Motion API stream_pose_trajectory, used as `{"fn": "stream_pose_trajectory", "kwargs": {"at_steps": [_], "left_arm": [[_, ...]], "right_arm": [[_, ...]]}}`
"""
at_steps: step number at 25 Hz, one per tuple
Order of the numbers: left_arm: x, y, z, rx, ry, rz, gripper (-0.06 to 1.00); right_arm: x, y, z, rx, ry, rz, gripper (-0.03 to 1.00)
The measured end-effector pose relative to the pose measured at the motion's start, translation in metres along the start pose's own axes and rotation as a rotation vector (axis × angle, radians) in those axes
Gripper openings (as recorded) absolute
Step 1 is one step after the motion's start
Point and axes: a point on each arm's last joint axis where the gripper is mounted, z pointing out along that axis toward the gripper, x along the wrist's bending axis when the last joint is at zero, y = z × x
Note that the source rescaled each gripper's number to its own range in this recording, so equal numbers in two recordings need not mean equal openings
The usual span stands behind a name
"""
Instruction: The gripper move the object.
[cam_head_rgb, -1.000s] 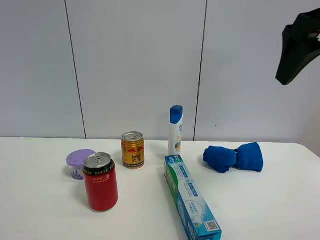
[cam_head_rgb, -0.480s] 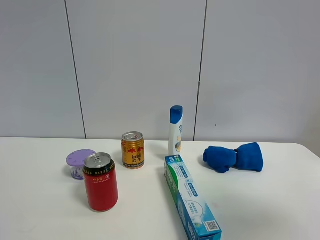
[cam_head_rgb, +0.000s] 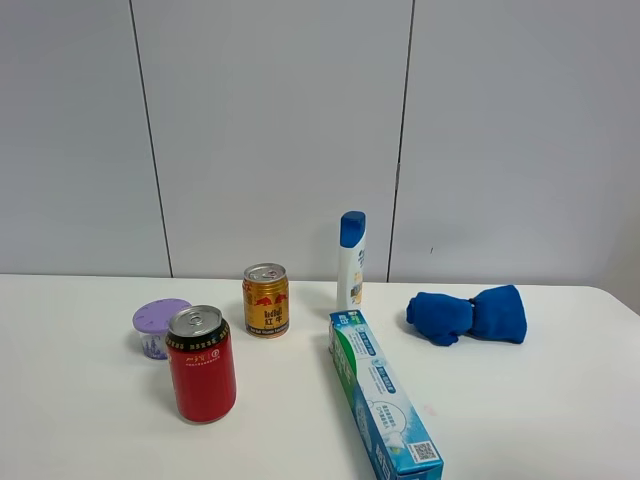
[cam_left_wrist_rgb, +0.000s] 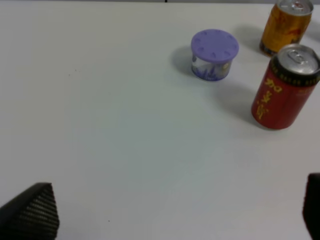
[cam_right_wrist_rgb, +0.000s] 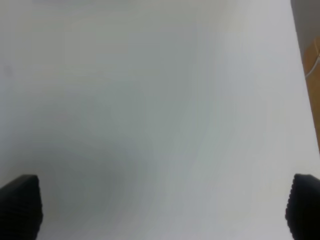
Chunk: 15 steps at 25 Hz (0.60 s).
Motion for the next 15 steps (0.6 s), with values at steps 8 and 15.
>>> {"fn": "stream_pose_trajectory", "kwargs": {"at_steps": [8,15], "left_arm": [[0.000,0.000,0.000,0.000,0.000,0.000,1.00],[0.000,0.000,0.000,0.000,0.000,0.000,1.00]], "right_arm": [[-0.001,-0.044,-0.029,-0.172,-0.012,0.010,1.00],[-0.001,-0.057,-0.040,-0.284,-0.017,0.014,1.00]]}}
